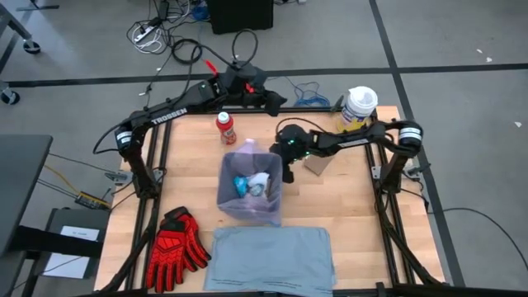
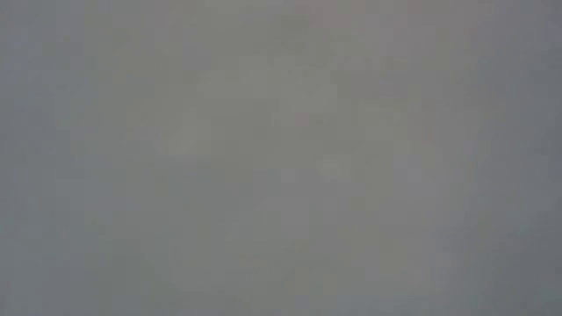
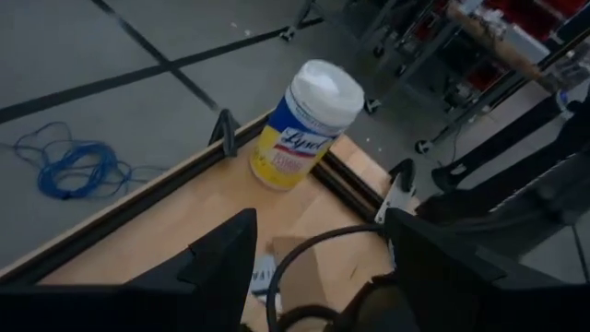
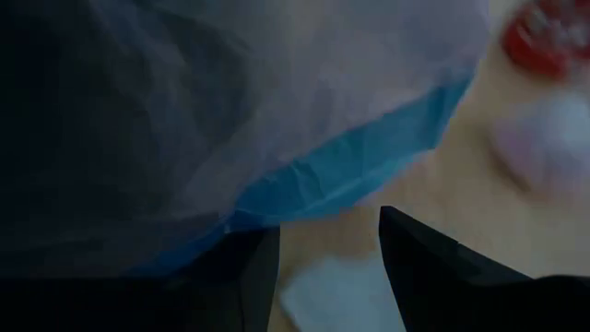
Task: Place trash/remove bag and relplace
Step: Put the red bottle into the trash bin
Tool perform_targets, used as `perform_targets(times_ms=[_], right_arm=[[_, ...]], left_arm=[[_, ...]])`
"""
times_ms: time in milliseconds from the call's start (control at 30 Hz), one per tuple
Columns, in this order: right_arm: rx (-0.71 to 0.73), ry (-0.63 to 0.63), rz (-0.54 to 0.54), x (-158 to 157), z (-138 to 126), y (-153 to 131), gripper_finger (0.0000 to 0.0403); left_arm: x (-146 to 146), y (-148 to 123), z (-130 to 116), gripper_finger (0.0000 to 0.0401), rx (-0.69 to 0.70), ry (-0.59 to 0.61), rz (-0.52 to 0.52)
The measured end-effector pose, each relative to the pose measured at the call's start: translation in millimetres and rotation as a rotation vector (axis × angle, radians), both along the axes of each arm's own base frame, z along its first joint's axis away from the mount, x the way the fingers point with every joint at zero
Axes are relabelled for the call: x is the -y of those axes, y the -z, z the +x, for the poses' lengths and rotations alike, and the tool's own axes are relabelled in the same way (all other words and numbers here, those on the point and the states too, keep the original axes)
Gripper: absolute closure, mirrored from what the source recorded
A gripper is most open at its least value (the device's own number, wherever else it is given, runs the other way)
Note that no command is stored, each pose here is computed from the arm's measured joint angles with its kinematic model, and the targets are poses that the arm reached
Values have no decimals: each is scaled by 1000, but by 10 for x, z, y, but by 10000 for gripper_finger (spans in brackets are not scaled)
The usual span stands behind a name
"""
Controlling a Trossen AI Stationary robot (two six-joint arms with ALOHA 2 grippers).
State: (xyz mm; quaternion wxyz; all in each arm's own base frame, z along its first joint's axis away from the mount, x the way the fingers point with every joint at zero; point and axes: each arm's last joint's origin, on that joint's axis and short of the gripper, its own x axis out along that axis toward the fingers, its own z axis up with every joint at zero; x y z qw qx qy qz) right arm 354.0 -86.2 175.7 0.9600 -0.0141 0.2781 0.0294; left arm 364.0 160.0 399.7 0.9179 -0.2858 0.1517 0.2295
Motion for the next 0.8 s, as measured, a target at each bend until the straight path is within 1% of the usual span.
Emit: perform_targets(times_ms=[133, 200, 333, 400, 467, 533, 567, 667, 800], right_arm=[[8, -38, 0, -62, 221, -74, 229], [-30, -4, -17, -60, 252, -81, 229], [-164, 116, -59, 31, 161, -19, 226], [-215, 171, -57, 96, 90, -29, 221], [-244, 240, -18, 182, 29, -43, 213], [-272, 316, 48, 280, -29, -26, 201], [-274, 346, 82, 330, -50, -22, 194], [-210, 375, 157, 480, -61, -49, 173], [-18, 309, 248, 648, -11, -178, 154]], left_arm=[[2, 24, -9, 151, -26, -7, -7], [8, 28, -8, 151, -29, -4, -9], [58, 60, -5, 151, -69, 21, -9], [80, 76, -46, 151, -117, 27, -9], [91, 98, -106, 151, -187, 13, 7], [85, 96, -198, 151, -249, -15, 17], [89, 75, -229, 151, -259, -25, 29], [89, 25, -312, 151, -276, -48, 44], [70, 40, -390, 151, -337, -47, 48]])
